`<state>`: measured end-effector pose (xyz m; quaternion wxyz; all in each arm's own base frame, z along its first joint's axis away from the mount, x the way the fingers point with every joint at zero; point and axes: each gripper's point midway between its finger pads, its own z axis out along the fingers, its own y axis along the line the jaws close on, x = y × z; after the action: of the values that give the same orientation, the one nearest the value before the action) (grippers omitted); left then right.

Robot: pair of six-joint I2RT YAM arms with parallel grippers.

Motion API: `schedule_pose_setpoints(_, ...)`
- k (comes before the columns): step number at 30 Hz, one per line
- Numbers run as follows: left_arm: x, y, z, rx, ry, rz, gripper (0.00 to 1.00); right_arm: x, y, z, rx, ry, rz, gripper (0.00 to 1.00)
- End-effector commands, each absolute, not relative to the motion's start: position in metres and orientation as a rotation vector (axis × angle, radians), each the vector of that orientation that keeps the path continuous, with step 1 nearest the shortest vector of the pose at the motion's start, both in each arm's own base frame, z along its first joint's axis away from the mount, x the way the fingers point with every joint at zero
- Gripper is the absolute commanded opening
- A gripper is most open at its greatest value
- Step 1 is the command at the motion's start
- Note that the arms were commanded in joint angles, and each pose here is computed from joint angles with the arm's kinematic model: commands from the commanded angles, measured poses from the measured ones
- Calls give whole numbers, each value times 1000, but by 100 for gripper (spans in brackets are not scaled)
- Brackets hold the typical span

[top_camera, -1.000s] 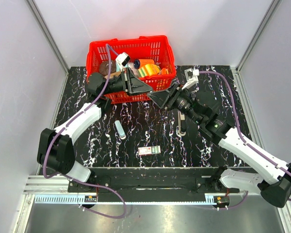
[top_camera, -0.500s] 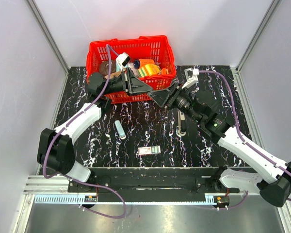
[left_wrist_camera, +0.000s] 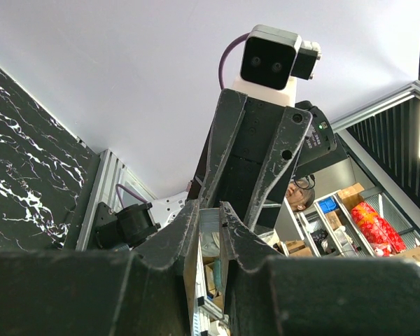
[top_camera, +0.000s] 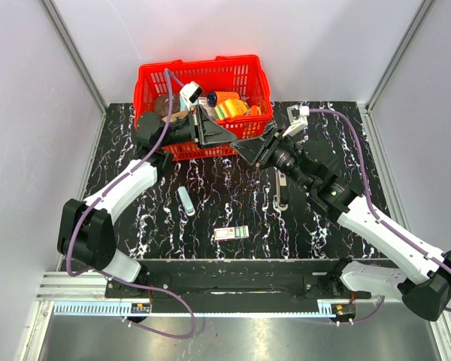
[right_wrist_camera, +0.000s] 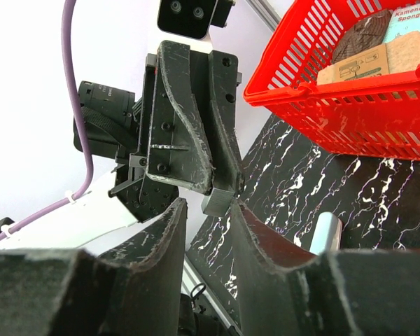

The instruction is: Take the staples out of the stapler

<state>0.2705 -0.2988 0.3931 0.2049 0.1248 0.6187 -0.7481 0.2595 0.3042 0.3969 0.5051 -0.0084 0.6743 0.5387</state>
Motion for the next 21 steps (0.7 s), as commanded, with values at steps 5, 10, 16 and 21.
schedule_pose_setpoints(5, 255, -296, 413, 428, 1648, -2067, 10, 260, 302, 418, -16, 1544, 1346, 33)
schedule_pose_setpoints(10, 255, -296, 412, 427, 1651, -2065, 11, 261, 302, 418, -13, 1541, 1346, 27)
schedule_pose_setpoints(16, 255, -296, 411, 444, 1649, -2035, 16, 259, 301, 416, -15, 1546, 1346, 24)
schedule_pose_setpoints(21, 254, -296, 410, 449, 1656, -2022, 25, 257, 297, 413, -9, 1555, 1333, 23)
